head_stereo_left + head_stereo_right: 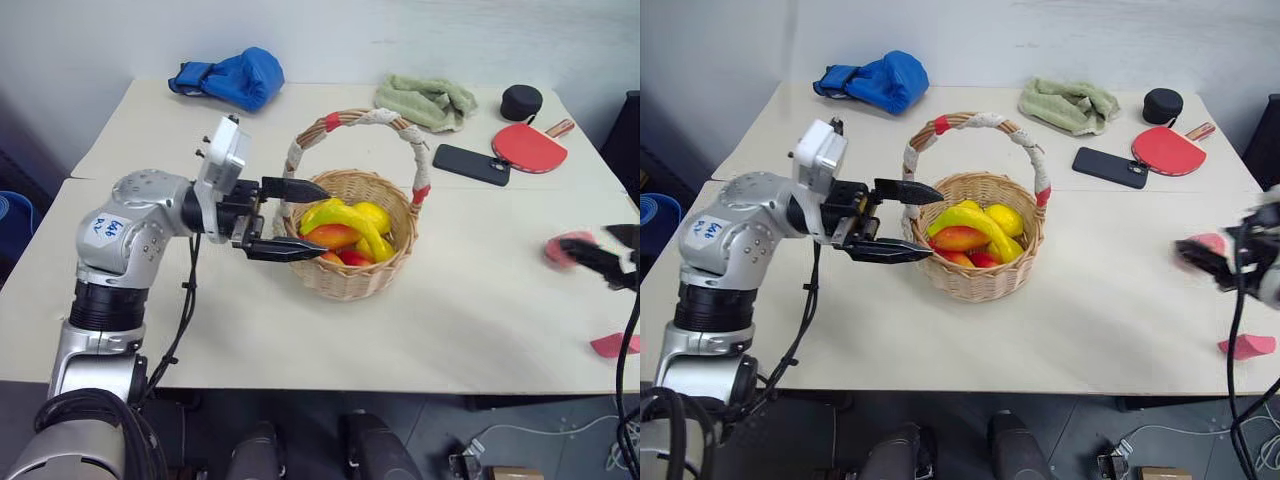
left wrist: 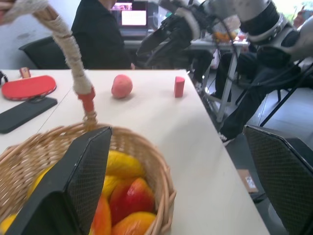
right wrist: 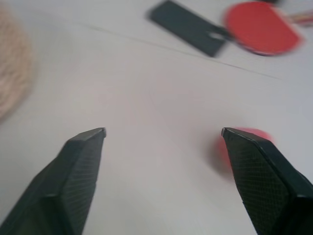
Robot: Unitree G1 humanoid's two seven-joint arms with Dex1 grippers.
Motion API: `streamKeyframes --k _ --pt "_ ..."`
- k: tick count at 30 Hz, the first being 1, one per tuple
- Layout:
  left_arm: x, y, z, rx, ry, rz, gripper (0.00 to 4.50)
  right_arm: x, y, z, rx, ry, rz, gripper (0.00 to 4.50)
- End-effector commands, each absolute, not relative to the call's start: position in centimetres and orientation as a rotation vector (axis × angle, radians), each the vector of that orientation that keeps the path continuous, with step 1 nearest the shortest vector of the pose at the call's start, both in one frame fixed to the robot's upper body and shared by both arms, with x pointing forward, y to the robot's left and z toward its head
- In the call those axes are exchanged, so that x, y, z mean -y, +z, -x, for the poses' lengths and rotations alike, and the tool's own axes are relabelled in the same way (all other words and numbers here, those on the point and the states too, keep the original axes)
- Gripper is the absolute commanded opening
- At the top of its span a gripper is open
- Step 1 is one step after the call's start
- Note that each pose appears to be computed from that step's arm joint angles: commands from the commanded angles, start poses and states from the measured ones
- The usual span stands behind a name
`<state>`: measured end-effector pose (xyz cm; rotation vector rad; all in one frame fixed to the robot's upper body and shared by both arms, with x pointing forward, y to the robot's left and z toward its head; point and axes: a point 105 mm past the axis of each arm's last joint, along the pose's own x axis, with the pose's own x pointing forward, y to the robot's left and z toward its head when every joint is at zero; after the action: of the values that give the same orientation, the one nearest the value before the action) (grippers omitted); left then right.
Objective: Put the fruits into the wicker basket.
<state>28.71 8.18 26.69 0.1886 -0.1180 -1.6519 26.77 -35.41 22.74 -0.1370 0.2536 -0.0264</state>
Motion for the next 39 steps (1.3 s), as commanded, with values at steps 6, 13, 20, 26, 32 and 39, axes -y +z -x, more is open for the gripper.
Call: streamKeyframes --k 6,13,20,26,32,39 --pt "-6.3 27.7 -27.0 0.158 -1.634 -0.293 4.50 39.5 19.7 -30.7 -0.192 -0.207 0.129 4.49" --pt "-6.3 28.0 -26.8 0.182 -1.605 -0.271 4.50 40.6 16.9 -34.1 -0.192 -0.264 0.037 4.49" --pt "-6.6 28.1 -27.0 0.182 -1.585 -0.293 4.50 40.0 15.1 -36.5 -0.209 -0.264 -0.011 4.49" --pt "-6.8 28.4 -27.2 0.184 -1.568 -0.309 4.50 40.0 15.1 -36.9 -0.177 -0.252 -0.010 3.63" --pt "-7.8 28.3 -27.8 0.170 -1.520 -0.304 4.50 36.0 19.0 -35.5 -0.030 0.016 0.114 2.63" --pt "-10.2 28.2 -28.8 0.138 -1.441 -0.269 4.50 19.3 24.1 -27.8 -0.013 0.851 0.009 2.63"
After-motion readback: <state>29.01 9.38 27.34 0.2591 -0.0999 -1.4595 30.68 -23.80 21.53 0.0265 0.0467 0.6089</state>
